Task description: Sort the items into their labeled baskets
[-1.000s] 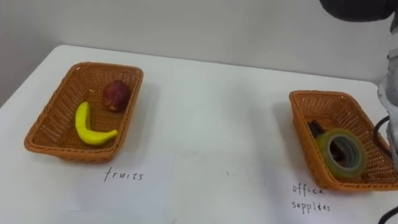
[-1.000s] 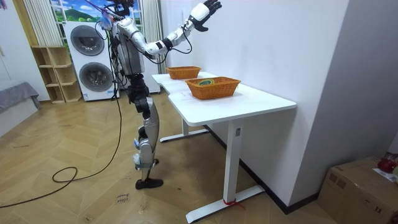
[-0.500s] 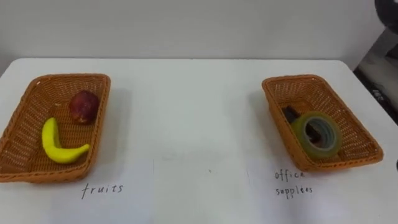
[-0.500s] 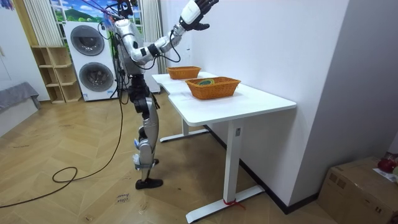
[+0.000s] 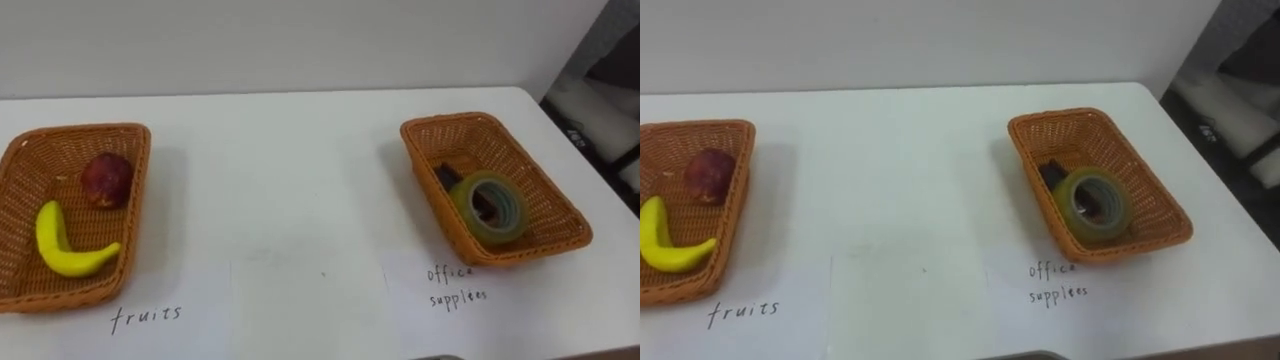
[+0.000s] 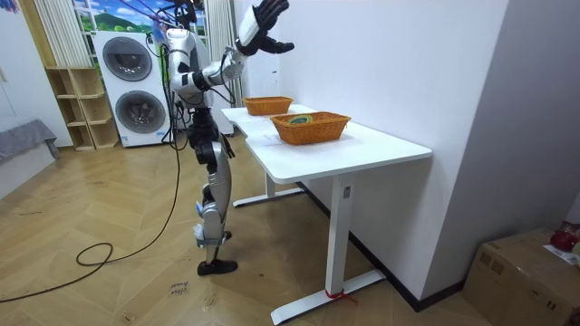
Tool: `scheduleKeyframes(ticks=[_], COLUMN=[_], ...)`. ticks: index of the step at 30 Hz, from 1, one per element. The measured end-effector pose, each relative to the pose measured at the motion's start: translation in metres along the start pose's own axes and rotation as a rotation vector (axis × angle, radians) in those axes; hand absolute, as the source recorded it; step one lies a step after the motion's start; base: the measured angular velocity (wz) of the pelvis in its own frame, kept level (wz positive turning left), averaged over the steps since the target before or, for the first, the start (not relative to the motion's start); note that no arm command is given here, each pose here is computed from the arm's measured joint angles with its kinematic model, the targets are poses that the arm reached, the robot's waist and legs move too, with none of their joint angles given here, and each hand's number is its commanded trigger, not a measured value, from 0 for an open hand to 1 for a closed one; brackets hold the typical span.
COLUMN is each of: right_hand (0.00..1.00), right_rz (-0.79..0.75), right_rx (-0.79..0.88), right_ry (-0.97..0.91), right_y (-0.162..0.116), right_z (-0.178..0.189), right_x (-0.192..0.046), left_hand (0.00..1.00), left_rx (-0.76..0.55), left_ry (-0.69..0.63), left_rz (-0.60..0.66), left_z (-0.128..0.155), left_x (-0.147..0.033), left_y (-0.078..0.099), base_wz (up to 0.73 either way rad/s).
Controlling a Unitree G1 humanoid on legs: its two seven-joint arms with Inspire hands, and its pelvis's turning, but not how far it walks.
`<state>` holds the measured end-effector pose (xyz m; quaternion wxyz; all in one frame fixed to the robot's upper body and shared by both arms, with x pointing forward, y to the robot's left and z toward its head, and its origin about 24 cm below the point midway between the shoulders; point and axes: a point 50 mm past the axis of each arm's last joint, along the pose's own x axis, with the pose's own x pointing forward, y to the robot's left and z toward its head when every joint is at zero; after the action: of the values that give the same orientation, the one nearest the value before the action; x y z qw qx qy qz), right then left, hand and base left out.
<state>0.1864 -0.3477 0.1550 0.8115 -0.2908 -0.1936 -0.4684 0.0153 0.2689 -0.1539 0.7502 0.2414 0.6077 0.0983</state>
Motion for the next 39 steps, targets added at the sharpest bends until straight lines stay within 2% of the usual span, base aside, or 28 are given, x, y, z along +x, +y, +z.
scheduleKeyframes(ticks=[7,9,13,18,22,28,33,39], right_hand=[0.00,0.00,0.00,0.00,0.00,0.00,0.00,0.00], right_rz=[-0.138,-0.171,-0.220,-0.338,-0.379,-0.449,-0.483,-0.383], right_rx=[0.161,0.223,0.250,0.251,0.257,0.223,0.088,-0.006], right_ry=[0.238,0.370,0.505,0.800,0.925,1.101,1.258,1.391], right_y=[-0.011,-0.012,-0.017,-0.026,-0.030,-0.038,-0.047,-0.041], right_z=[-0.029,-0.046,-0.064,-0.107,-0.122,-0.147,-0.166,-0.171], right_x=[-0.021,-0.033,-0.050,-0.092,-0.112,-0.145,-0.188,-0.234], left_hand=[0.00,0.00,0.00,0.00,0.00,0.00,0.00,0.00], left_rx=[0.003,-0.005,-0.009,-0.011,-0.012,-0.017,-0.021,-0.015], left_ry=[0.009,0.011,0.021,0.002,-0.001,-0.006,-0.010,-0.007], left_rz=[0.014,0.029,0.044,0.051,0.057,0.064,0.063,0.054], left_z=[-0.004,-0.004,-0.007,-0.002,-0.003,-0.003,-0.003,-0.004], left_x=[-0.001,-0.001,-0.002,-0.002,-0.002,-0.004,-0.004,-0.005], left_y=[0.000,0.000,-0.001,-0.002,-0.002,-0.003,-0.005,-0.006], base_wz=[-0.01,0.00,0.00,0.00,0.00,0.00,0.02,0.00])
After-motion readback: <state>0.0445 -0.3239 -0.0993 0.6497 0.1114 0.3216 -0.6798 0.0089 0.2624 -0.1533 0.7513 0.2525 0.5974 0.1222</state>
